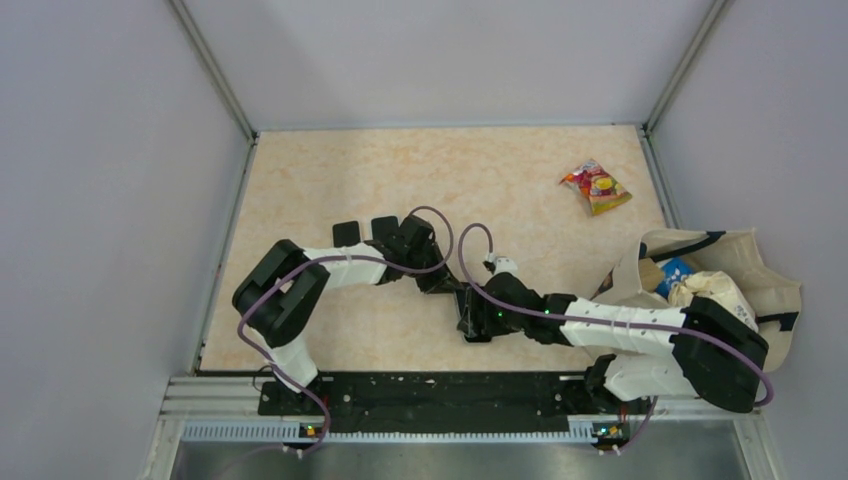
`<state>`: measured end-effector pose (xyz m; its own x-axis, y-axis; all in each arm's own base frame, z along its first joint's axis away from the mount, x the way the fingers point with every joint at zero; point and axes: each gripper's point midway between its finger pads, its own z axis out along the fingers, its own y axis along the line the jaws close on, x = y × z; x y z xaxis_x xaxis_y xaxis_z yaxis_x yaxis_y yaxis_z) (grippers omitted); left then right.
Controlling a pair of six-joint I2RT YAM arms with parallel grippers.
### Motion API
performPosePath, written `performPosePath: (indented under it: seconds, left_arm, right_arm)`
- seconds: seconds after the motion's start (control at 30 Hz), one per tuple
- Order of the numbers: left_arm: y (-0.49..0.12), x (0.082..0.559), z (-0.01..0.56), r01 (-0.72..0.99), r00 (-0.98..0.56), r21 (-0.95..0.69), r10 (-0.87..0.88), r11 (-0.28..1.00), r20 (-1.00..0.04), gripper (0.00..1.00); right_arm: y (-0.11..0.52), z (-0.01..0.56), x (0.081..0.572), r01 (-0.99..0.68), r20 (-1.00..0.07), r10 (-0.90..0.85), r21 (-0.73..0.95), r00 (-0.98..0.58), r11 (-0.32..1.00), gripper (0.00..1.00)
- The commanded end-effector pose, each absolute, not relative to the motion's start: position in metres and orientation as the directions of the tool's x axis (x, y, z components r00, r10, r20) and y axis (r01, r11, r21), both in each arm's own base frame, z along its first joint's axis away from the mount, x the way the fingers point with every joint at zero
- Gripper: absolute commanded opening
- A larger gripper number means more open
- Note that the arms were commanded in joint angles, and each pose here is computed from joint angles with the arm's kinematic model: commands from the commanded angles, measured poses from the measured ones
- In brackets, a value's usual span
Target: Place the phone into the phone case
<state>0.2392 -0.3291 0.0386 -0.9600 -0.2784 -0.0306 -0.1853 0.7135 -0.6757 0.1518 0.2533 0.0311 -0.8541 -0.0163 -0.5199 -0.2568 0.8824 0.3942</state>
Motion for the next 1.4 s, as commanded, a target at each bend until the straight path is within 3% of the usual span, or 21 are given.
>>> performPosePath:
  seconds: [0.0,0.2,0.4,0.43,0.47,0.57,0.73,1.1,1.37]
  left_arm:
    - [-0.329,0.24,0.03,-0.179,-0.96,-0.639,-0.274,0.749,-0.053,0.0]
    - [-0.317,0.232,0.015,-0.144,-0.967,-0.487,-0.228,0.862,-0.117,0.0]
    - [-0.323,0.228,0.014,-0.128,-0.97,-0.5,-0.214,0.857,-0.118,0.01]
    - [-0.323,0.229,0.018,-0.122,-0.969,-0.507,-0.213,0.853,-0.125,0.12]
    - [-0.322,0.231,0.021,-0.119,-0.968,-0.508,-0.214,0.853,-0.134,0.3]
    - [-0.314,0.244,0.035,-0.113,-0.956,-0.508,-0.233,0.854,-0.179,0.56]
    - [-0.284,0.273,0.069,-0.134,-0.916,-0.484,-0.295,0.864,-0.272,0.72]
    - [-0.168,0.302,0.154,-0.302,-0.71,-0.439,-0.507,0.846,-0.489,0.73]
    - [-0.129,0.287,0.172,-0.328,-0.663,-0.436,-0.533,0.838,-0.526,0.73]
  right_arm:
    - [0.253,0.025,0.145,-0.279,-0.502,-0.043,0.405,-0.864,0.871,0.5]
    - [0.252,0.021,0.146,-0.273,-0.497,-0.05,0.388,-0.866,0.88,0.49]
    - [0.251,0.02,0.147,-0.262,-0.494,-0.044,0.38,-0.868,0.887,0.49]
    - [0.251,0.021,0.148,-0.256,-0.498,-0.038,0.378,-0.867,0.89,0.49]
    - [0.25,0.022,0.15,-0.25,-0.502,-0.033,0.372,-0.864,0.894,0.49]
    - [0.248,0.026,0.159,-0.226,-0.519,-0.017,0.342,-0.855,0.912,0.49]
    - [0.258,0.033,0.182,-0.227,-0.555,-0.049,0.258,-0.831,0.939,0.49]
    - [0.314,0.029,0.282,-0.274,-0.613,-0.184,0.055,-0.768,0.96,0.49]
    - [0.352,0.021,0.352,-0.247,-0.611,-0.192,0.006,-0.768,0.969,0.49]
